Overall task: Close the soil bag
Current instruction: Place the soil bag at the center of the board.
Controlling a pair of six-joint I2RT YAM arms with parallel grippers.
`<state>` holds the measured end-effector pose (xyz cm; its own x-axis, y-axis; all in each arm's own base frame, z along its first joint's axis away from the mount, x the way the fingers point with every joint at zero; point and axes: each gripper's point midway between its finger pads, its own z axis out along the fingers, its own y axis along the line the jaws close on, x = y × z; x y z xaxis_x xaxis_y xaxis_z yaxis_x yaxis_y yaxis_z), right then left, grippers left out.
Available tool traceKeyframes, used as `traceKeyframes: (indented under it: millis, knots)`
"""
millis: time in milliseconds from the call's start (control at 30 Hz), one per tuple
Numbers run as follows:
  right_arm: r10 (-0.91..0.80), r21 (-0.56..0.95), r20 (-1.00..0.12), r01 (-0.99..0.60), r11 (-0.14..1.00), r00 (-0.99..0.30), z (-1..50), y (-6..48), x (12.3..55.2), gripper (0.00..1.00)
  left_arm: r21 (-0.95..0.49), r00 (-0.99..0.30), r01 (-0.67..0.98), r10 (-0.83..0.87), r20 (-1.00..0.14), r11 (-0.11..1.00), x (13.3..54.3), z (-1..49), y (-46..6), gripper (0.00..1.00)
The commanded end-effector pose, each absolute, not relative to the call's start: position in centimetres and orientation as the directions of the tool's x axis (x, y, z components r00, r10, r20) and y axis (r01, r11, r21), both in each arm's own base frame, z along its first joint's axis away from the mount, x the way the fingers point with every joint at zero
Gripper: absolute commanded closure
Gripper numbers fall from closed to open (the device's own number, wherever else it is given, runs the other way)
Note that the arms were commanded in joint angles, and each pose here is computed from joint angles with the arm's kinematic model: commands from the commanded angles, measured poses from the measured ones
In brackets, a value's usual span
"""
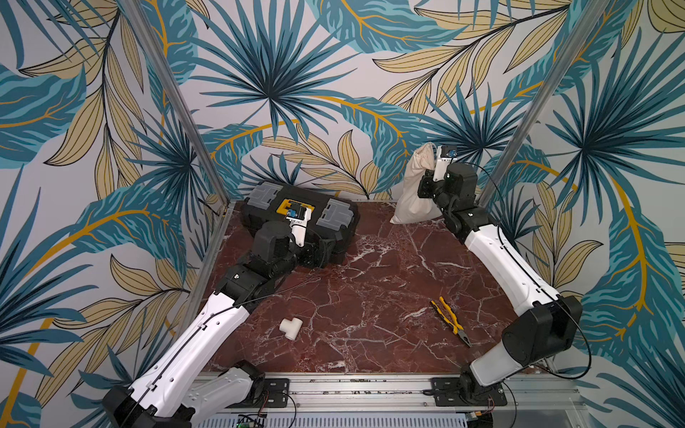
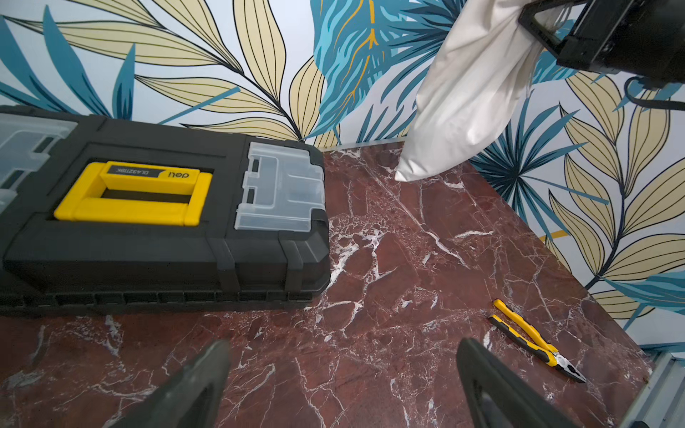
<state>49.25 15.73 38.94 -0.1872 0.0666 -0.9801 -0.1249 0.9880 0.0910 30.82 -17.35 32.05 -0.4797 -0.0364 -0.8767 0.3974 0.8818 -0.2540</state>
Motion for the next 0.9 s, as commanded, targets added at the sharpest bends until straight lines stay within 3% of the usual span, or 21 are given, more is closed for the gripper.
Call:
traceKeyframes:
  millis: [0,567,867]
  knots:
    - [0.2,0.204,-0.977,-0.047,0.978,-0.07,43.1,13.7,49.7,1.0,-0.251,-0.48,0.354,-0.056,-0.876,0.901,30.6,31.8,-16.3,0.0]
    - [0.372,0.366,-0.923,0.078,0.927,-0.096,34.7,12.9,53.7,1.0,-0.193,-0.458,0.292,-0.04,-0.888,0.937,29.8,31.0,-14.1,0.0]
    - [0.471,0.456,-0.875,0.134,0.88,-0.116,30.1,13.3,55.7,1.0,-0.136,-0.421,0.413,0.056,-0.906,0.901,30.2,31.2,-16.0,0.0]
